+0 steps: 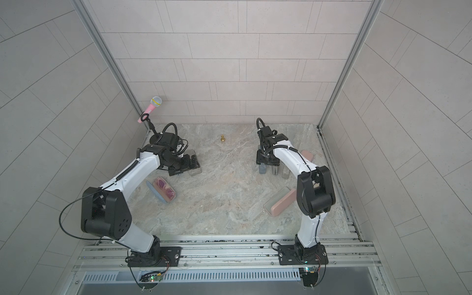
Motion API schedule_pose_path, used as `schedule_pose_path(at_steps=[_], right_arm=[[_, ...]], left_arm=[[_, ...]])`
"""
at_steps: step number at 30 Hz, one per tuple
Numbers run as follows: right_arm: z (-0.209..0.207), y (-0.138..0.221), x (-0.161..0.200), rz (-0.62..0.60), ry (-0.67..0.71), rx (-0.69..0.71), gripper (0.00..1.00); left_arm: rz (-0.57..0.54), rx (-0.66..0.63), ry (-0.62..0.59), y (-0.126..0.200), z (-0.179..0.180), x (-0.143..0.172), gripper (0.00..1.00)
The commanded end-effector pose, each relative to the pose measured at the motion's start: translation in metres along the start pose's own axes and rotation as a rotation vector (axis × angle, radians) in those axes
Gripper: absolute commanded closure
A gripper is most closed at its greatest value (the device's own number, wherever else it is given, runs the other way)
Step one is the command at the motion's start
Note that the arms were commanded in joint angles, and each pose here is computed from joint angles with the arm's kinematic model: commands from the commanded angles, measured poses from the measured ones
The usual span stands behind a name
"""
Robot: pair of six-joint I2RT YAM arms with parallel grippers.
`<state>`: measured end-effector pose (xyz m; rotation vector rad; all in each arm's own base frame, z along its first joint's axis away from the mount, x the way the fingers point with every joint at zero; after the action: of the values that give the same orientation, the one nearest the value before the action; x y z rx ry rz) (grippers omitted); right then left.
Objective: Close the glasses case
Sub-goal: Place the glasses case at the center of the board, then move the glasses case to the center of the board.
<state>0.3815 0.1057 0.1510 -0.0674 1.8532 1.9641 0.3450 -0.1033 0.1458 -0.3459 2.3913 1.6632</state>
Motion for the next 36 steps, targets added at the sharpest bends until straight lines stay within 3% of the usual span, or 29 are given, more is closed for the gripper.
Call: schedule_pose_path(at_steps=[1, 11, 19, 29, 34, 36], right_arm=[[-0.03, 0.025, 0.028, -0.001, -0.035, 0.113, 0.31], [-0.094, 0.055, 0.089, -0.111, -0.251, 0.17, 0.26], [-0.105, 0.029, 0.127, -0.043, -0.298, 0.146, 0.24], [-0.104, 0.002, 0.146, 0.032, -0.303, 0.141, 0.25], [-0.105, -0.012, 0.159, 0.066, -0.319, 0.133, 0.28], [-0.104, -0.016, 0.162, 0.076, -0.325, 0.128, 0.35]], left_arm=[[-0.024, 0.014, -0.018, 0.01, -0.003, 0.001, 0.0], [-0.034, 0.039, -0.017, 0.013, -0.007, 0.001, 0.0], [-0.023, 0.054, -0.012, 0.01, -0.009, 0.003, 0.0], [-0.008, 0.055, -0.01, 0.006, -0.008, 0.004, 0.0], [-0.004, 0.055, -0.008, 0.004, -0.008, 0.004, 0.0], [-0.004, 0.056, -0.008, 0.004, -0.008, 0.004, 0.0]])
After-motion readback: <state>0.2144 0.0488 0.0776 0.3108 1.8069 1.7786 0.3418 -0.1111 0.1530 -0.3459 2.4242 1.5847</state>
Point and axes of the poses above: each gripper's point midway between its finger pads, its own y axis back along the fingers, its own z axis along the line the jaws close on, x = y × z, the point moved 1 cm from there along y, back along the fingers, and after that the axes turned 7 degrees about -y, right-handed, at the moved point
